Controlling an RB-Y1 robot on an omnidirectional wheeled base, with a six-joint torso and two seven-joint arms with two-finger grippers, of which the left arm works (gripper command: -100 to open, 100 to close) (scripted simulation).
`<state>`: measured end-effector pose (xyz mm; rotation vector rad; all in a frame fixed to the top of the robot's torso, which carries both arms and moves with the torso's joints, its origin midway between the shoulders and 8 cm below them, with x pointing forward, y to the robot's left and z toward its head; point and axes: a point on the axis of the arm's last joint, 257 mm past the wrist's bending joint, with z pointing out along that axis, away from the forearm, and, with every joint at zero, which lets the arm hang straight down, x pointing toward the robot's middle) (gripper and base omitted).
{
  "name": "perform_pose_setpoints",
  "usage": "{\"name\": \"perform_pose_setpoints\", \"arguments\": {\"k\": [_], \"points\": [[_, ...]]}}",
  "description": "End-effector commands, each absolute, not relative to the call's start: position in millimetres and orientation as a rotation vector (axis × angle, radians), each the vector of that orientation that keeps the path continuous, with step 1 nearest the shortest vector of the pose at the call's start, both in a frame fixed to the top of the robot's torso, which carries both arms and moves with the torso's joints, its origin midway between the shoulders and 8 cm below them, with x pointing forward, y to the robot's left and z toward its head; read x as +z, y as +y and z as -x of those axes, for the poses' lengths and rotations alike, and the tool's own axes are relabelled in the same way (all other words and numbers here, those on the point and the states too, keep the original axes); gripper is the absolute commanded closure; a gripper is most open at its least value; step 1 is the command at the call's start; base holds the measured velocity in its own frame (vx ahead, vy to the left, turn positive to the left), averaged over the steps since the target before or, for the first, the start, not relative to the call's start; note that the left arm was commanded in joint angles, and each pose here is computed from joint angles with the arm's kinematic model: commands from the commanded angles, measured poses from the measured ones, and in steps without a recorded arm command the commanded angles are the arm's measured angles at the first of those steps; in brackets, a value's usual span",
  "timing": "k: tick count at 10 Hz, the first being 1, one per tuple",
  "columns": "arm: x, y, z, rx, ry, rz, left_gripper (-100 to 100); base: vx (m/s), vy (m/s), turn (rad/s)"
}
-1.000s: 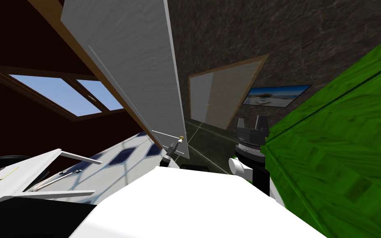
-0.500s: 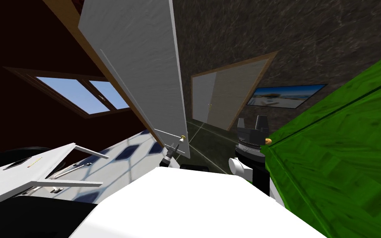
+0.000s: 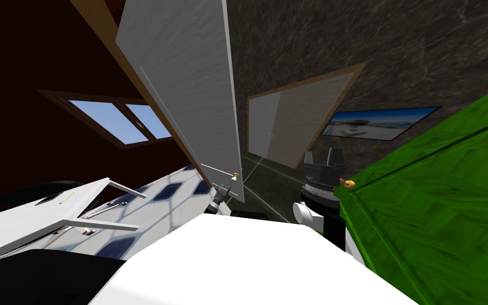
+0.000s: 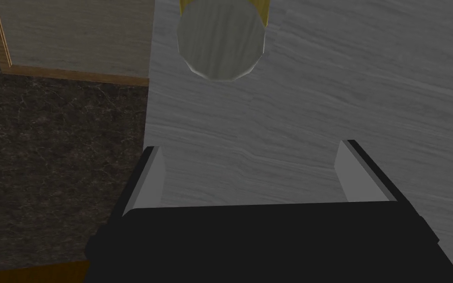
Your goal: Push the door open
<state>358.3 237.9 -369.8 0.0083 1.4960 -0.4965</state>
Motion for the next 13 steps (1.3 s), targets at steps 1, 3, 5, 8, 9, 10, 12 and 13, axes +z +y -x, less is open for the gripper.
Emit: {"name": "perform_pose_setpoints", "arguments": {"k": [1,3,5,8,9,10,12,13], "points": [[-371.8,233.5,-353.6,-0.466,1.503,-0.060,-100,-0.011,-0.001,0.119],[-374.7,228.8,-348.8,-0.441,1.511,-0.107,-100,-0.010,-0.002,0.055],[-377.7,224.3,-344.2,-0.419,1.519,-0.150,-100,-0.012,-0.004,0.104],[-382.9,217.0,-335.9,-0.379,1.530,-0.222,-100,-0.009,-0.003,0.080],[-385.2,213.9,-332.5,-0.363,1.535,-0.250,-100,-0.008,-0.001,0.048],[-387.5,210.9,-329.2,-0.349,1.539,-0.277,-100,-0.011,0.000,0.085],[-390.6,206.7,-324.8,-0.331,1.544,-0.311,-100,-0.009,-0.002,0.072],[-389.2,208.2,-326.1,-0.337,1.543,-0.299,-100,0.000,0.000,0.000]]}}
